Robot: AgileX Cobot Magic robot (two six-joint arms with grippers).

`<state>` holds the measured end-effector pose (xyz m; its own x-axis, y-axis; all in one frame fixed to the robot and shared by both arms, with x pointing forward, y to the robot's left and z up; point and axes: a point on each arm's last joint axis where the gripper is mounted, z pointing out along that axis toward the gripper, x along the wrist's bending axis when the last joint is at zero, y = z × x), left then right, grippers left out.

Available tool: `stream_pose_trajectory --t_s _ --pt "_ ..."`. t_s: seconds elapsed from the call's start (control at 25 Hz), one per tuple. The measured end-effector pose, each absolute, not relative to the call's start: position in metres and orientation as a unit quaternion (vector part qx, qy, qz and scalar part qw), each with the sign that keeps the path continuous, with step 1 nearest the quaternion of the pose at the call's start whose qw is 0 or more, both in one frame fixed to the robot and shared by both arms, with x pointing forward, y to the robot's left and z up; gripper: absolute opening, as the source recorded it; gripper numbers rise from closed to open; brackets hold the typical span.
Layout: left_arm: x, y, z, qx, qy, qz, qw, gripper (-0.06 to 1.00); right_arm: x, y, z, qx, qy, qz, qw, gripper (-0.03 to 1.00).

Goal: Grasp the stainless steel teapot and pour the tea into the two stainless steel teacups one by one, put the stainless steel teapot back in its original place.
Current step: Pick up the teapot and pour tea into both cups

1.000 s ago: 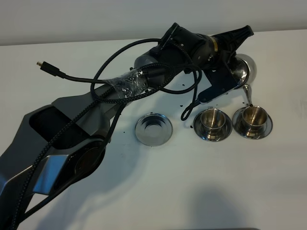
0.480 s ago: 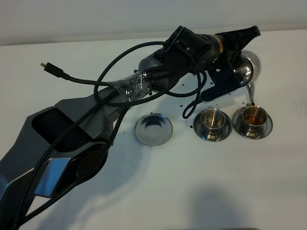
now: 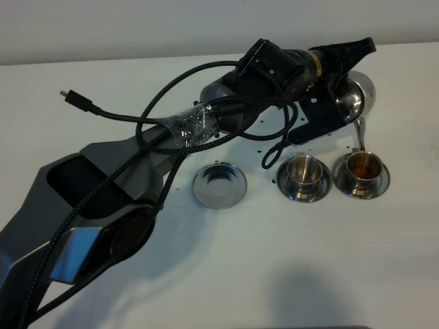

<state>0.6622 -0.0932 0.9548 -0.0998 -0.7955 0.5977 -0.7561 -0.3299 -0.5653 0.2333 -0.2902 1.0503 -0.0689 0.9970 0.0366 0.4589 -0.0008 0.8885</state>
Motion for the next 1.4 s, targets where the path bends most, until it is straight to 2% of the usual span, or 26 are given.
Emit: stream_pose_trajectory --t_s 1.4 --pt "0.6651 -0.0953 0.9603 -0.644 0.582 -0.495 0.035 0.22 0.2333 -0.2902 1.0503 0.589 0.618 0.391 0.344 0.21"
